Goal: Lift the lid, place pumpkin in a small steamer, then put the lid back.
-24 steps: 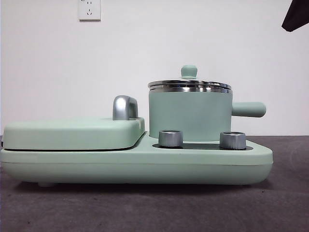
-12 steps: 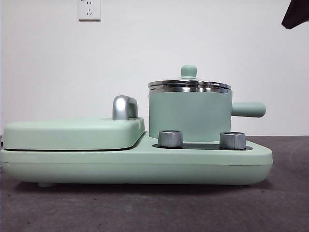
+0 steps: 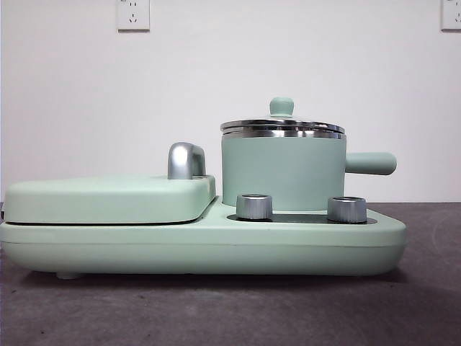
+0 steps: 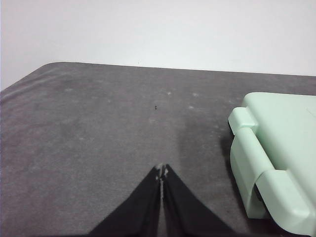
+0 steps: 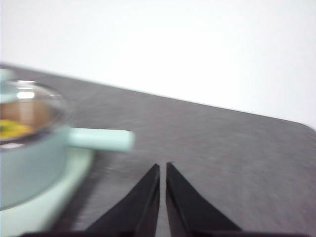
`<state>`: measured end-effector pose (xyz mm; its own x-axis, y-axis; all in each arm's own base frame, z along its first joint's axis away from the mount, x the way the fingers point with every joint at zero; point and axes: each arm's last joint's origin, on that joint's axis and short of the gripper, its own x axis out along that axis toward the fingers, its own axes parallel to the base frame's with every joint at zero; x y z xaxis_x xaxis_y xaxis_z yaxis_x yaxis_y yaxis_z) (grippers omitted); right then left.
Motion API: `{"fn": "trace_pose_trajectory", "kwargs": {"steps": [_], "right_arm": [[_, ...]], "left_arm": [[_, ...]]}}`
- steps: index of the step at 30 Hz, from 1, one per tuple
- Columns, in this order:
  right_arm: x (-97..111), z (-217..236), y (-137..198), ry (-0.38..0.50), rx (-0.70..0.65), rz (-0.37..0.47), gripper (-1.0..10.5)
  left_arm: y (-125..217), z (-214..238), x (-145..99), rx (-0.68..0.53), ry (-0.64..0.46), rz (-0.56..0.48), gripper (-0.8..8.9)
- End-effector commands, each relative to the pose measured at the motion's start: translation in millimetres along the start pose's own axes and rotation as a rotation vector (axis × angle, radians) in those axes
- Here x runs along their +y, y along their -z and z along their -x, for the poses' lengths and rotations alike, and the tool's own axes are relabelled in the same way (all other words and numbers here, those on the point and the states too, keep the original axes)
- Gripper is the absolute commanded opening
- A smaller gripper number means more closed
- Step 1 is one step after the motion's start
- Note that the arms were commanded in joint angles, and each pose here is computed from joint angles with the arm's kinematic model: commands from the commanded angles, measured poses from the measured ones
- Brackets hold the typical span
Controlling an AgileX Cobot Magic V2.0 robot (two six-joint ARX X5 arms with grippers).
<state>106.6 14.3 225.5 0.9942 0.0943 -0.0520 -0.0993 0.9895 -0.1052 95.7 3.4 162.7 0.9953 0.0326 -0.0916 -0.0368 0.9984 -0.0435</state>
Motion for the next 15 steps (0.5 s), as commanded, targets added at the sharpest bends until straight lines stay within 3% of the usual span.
{"fn": "trace_pose_trajectory", "kwargs": {"steps": [1, 5, 9, 15], "right_arm": [[-2.9, 2.3, 20.3, 0.047, -0.003, -0.027, 0.2], [-3.5, 5.2, 44.2, 0.077, -0.003, -0.029, 0.2], [-0.6, 6.3, 63.2, 0.052, -0.015, -0.038, 0.2], [-0.5, 7.1, 64.7, 0.051, 0.003, -0.043, 0.2]], "left_arm": [[5.7, -1.7, 0.3, 0.011, 0.000, -0.006, 0.07], [5.7, -1.7, 0.3, 0.011, 0.000, -0.006, 0.07], [5.7, -1.7, 0.3, 0.011, 0.000, -0.006, 0.07], [5.4, -1.7, 0.3, 0.010, 0.000, -0.006, 0.07]]}}
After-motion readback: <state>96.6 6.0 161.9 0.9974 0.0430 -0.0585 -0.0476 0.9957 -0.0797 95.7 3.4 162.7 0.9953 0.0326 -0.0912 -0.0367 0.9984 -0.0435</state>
